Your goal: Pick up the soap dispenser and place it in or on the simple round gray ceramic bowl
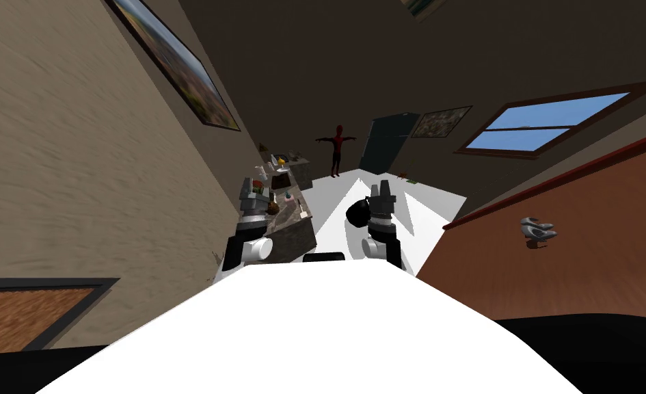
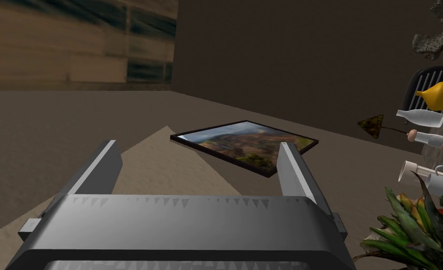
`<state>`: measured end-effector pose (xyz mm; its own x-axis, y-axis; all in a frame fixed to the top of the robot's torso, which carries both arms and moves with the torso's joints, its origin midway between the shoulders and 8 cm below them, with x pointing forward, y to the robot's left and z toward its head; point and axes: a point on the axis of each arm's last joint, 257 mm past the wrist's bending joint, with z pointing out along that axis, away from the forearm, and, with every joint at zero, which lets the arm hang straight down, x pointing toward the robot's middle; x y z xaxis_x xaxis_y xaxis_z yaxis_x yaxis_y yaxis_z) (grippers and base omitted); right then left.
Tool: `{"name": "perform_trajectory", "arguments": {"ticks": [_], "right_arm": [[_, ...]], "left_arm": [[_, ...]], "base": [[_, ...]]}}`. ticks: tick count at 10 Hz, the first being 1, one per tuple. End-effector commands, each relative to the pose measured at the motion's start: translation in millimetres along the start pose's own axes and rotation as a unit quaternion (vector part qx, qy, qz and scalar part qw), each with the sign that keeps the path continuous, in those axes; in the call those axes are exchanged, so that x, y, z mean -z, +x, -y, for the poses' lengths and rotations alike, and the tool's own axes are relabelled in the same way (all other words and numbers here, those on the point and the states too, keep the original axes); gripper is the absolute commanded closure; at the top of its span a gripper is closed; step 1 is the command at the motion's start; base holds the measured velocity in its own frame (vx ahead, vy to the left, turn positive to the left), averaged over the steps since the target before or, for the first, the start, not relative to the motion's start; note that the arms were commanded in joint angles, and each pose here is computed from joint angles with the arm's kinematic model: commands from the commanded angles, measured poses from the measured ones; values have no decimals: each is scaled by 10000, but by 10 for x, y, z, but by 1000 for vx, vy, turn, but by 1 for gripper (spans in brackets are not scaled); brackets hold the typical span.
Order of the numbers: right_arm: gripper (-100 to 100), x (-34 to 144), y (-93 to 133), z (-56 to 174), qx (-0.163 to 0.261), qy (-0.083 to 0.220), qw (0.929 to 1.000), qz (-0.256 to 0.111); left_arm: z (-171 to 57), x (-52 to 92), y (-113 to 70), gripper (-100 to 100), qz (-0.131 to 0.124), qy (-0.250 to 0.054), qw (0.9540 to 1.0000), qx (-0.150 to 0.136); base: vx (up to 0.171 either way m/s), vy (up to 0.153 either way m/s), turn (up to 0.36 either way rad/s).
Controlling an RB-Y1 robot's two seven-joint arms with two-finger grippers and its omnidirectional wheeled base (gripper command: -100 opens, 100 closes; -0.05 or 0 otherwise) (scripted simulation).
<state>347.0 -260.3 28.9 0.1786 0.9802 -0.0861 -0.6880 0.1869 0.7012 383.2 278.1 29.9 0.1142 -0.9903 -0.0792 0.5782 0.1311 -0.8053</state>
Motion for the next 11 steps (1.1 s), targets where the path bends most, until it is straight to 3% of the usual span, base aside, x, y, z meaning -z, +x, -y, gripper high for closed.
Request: {"name": "perform_trajectory", "arguments": {"ticks": [1, 10, 11], "right_arm": [[0, 0, 0, 0, 0, 0, 10000, 0], [0, 0, 0, 0, 0, 0, 10000, 0], [0, 0, 0, 0, 0, 0, 10000, 0]], "left_arm": [[-80, -30, -11, -100, -44, -157, 9999, -15], [-519, -351, -147, -100, -304, -917, 9952, -165], [-588, -337, -141, -100, -319, -1052, 9938, -168]], "base": [[-20, -30, 4], [-12, -33, 13], [-6, -34, 14]]}}
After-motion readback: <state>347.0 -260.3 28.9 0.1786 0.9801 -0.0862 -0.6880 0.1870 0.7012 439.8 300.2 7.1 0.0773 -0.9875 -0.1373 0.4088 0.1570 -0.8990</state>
